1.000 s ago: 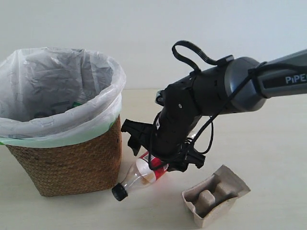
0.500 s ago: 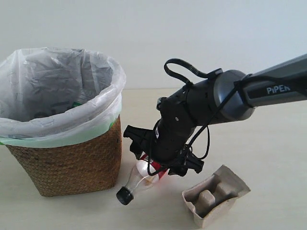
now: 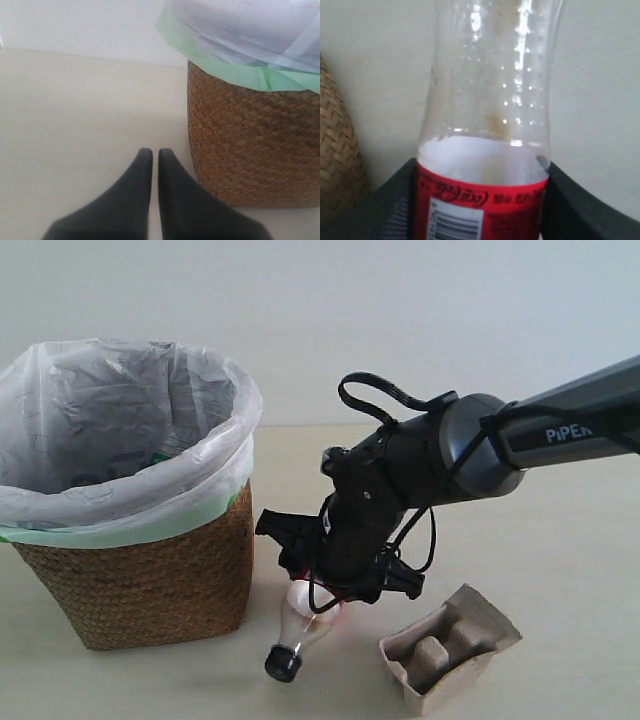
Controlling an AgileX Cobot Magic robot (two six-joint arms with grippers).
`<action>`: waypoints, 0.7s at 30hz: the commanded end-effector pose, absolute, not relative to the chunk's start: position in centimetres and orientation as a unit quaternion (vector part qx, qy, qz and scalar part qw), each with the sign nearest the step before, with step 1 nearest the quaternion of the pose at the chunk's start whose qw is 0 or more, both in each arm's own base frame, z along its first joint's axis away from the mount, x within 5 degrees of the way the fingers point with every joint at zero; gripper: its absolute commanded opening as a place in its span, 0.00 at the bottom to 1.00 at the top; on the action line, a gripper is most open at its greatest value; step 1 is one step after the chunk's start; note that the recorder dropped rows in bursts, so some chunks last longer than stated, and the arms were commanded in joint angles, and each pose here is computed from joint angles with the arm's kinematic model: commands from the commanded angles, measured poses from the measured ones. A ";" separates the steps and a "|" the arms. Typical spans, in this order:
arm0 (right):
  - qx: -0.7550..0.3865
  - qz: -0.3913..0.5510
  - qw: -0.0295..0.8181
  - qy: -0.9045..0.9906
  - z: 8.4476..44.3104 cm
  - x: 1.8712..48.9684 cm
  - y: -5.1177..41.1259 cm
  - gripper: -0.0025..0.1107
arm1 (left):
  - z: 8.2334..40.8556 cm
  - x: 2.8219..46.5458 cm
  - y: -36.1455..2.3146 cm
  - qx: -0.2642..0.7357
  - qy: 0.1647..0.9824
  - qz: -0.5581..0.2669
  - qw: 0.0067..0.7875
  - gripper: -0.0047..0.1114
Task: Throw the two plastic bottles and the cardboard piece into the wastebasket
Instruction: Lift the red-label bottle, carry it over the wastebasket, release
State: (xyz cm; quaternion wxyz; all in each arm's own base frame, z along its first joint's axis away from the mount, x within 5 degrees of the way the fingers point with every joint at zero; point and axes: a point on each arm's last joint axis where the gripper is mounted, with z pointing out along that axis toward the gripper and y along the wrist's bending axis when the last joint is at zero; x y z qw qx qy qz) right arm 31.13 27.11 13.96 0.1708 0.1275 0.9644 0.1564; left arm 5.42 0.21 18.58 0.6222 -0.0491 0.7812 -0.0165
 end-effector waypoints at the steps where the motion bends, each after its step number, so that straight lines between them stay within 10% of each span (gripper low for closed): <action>1: 0.083 0.148 0.190 0.967 14.4 31.7 26.4 0.02 | 18.5 5.4 0.2 -0.048 0.781 -0.018 0.622 0.07; 14: -0.078 0.071 0.421 0.901 27.1 32.8 21.0 0.02 | 18.5 5.4 0.2 -0.048 0.781 -0.018 0.622 0.07; 21: -0.023 -0.101 0.414 0.904 28.2 32.7 16.9 0.02 | 18.5 5.4 0.2 -0.048 0.781 -0.018 0.622 0.07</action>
